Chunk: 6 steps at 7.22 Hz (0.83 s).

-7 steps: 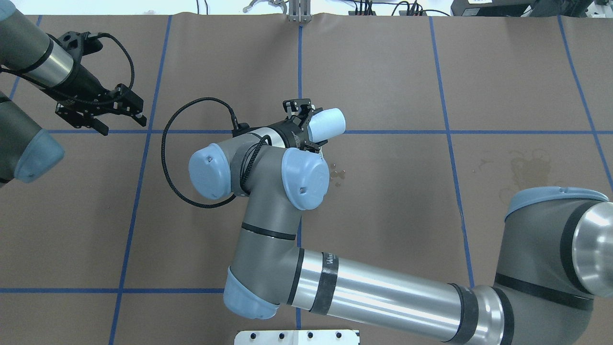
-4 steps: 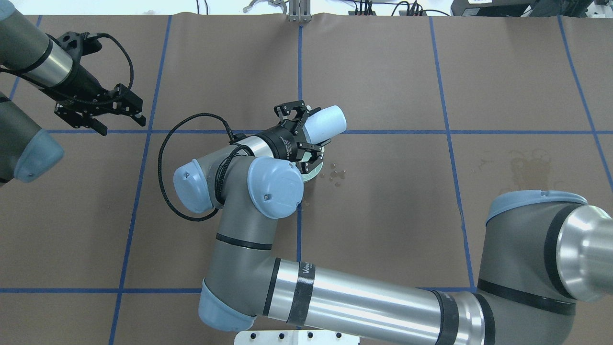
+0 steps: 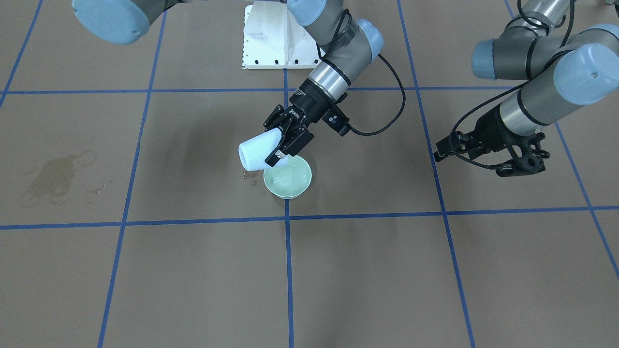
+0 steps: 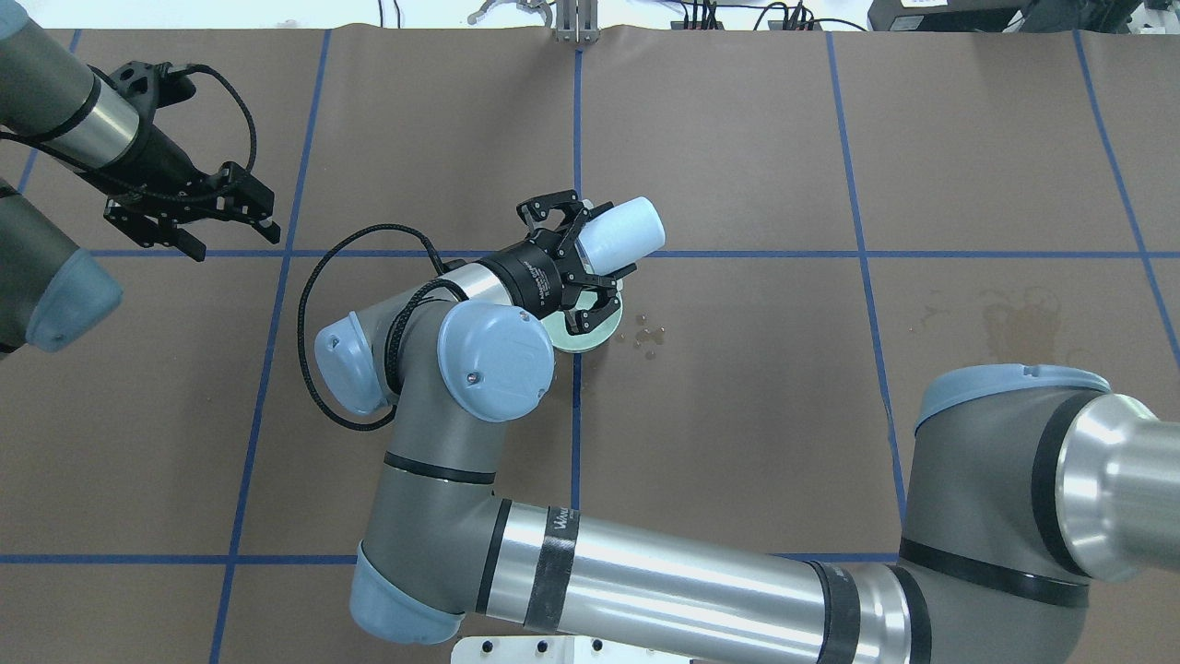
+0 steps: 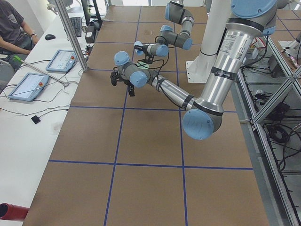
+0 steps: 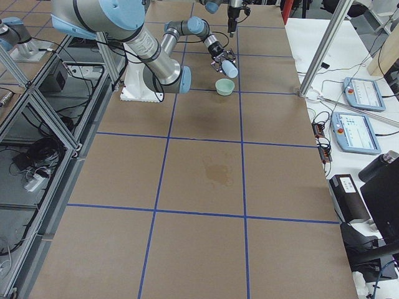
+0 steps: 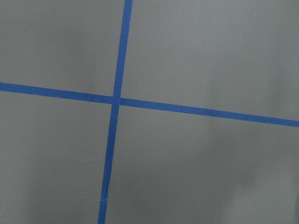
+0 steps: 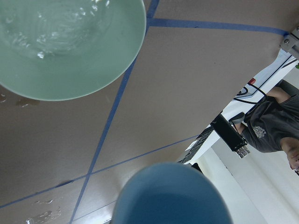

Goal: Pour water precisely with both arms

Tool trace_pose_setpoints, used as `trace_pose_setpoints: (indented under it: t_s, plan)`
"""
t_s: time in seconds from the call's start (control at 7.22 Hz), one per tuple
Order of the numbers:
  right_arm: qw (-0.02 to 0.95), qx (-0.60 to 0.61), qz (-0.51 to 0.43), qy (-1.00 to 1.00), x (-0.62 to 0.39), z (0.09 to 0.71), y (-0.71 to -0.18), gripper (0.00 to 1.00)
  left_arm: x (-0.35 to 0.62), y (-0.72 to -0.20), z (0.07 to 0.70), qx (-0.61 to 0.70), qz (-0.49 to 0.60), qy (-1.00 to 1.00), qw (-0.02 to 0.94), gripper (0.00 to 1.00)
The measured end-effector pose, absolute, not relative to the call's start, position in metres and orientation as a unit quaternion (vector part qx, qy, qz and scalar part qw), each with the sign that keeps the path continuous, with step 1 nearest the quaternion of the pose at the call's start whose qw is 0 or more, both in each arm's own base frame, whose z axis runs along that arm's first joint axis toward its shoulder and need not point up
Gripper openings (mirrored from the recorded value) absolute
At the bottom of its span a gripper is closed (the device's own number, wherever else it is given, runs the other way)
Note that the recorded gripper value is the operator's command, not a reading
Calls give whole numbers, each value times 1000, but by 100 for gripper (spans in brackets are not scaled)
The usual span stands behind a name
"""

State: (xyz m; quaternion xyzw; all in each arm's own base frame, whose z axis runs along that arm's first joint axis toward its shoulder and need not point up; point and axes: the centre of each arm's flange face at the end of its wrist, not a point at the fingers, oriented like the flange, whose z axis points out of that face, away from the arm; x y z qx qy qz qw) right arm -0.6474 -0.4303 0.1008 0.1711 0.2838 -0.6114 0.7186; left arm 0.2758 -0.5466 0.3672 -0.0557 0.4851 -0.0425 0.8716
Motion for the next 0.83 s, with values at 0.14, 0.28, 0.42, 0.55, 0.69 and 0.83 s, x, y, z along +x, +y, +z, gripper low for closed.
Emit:
trace_pose_setpoints:
  t_s: [0.14, 0.28, 0.42, 0.55, 0.69, 0.83]
  plan:
    - [727, 179, -601, 280, -646, 97, -432, 0, 276, -547, 367, -55, -42, 485, 872, 98]
    - [752, 196, -569, 267, -642, 91, -432, 0, 275, -547, 366, -55, -42, 486, 871, 98]
    - [793, 219, -518, 234, -632, 90, -436, 0, 275, -546, 364, -54, -42, 487, 871, 98]
    - [840, 238, -456, 174, -608, 98, -445, 0, 274, -546, 363, -53, -41, 488, 870, 98]
    - [880, 256, -387, 101, -569, 118, -453, 0, 273, -545, 361, -54, -40, 491, 869, 98]
    - [905, 275, -323, 29, -523, 148, -457, 0, 272, -545, 359, -56, -40, 493, 867, 98]
